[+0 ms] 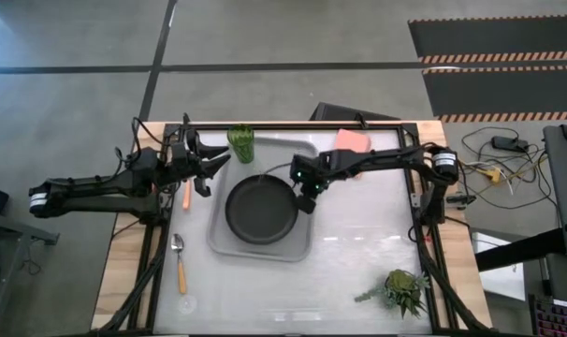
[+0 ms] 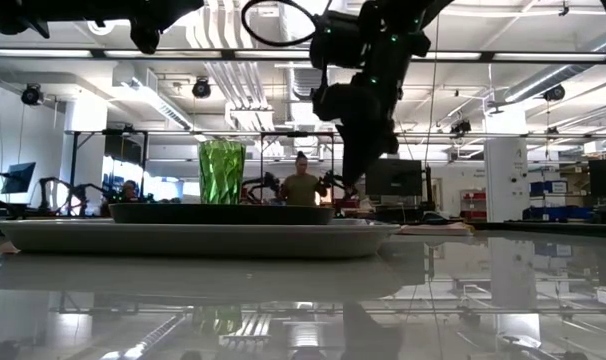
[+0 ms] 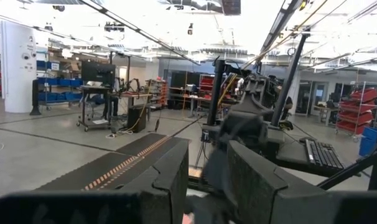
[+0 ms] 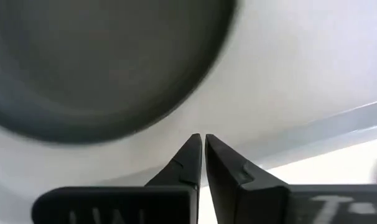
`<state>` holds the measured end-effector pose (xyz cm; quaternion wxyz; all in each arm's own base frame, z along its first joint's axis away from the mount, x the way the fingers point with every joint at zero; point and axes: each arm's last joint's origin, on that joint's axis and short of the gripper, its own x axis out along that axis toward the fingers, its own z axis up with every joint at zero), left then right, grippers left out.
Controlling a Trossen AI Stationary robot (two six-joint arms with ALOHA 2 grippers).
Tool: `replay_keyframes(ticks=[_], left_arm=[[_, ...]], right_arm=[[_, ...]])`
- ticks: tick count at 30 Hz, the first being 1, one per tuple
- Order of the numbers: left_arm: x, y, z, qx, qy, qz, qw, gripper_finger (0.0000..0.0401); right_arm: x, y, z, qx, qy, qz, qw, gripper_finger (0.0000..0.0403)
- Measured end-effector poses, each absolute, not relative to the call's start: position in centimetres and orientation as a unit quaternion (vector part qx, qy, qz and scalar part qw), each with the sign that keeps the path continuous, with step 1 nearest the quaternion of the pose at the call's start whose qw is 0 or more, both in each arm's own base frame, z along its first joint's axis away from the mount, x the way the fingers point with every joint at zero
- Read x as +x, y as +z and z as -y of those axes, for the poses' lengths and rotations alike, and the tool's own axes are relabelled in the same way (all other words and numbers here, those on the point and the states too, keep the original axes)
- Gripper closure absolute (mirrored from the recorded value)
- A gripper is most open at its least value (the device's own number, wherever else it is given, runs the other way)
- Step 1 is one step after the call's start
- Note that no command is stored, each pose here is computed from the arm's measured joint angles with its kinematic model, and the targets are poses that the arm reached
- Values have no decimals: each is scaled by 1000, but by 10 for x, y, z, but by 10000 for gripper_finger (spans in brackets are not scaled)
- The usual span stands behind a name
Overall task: Pick and place plate/cup/fork/spoon on tray
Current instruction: Put the black plate on the gray serving tray to the left of the green cup
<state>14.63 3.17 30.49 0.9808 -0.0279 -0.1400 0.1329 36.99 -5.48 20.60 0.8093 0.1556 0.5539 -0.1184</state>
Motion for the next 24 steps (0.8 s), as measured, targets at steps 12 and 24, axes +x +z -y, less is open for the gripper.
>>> replay_keyframes(ticks=[12,24], left_arm=[[147,303,-32,-29,132,134,982,307],[146,302,-31,-29,132,134,982,307]], right_arm=[[380,183,33,166,-74,-563,806,394],[376,179,33,178,-84,-582,789,394]])
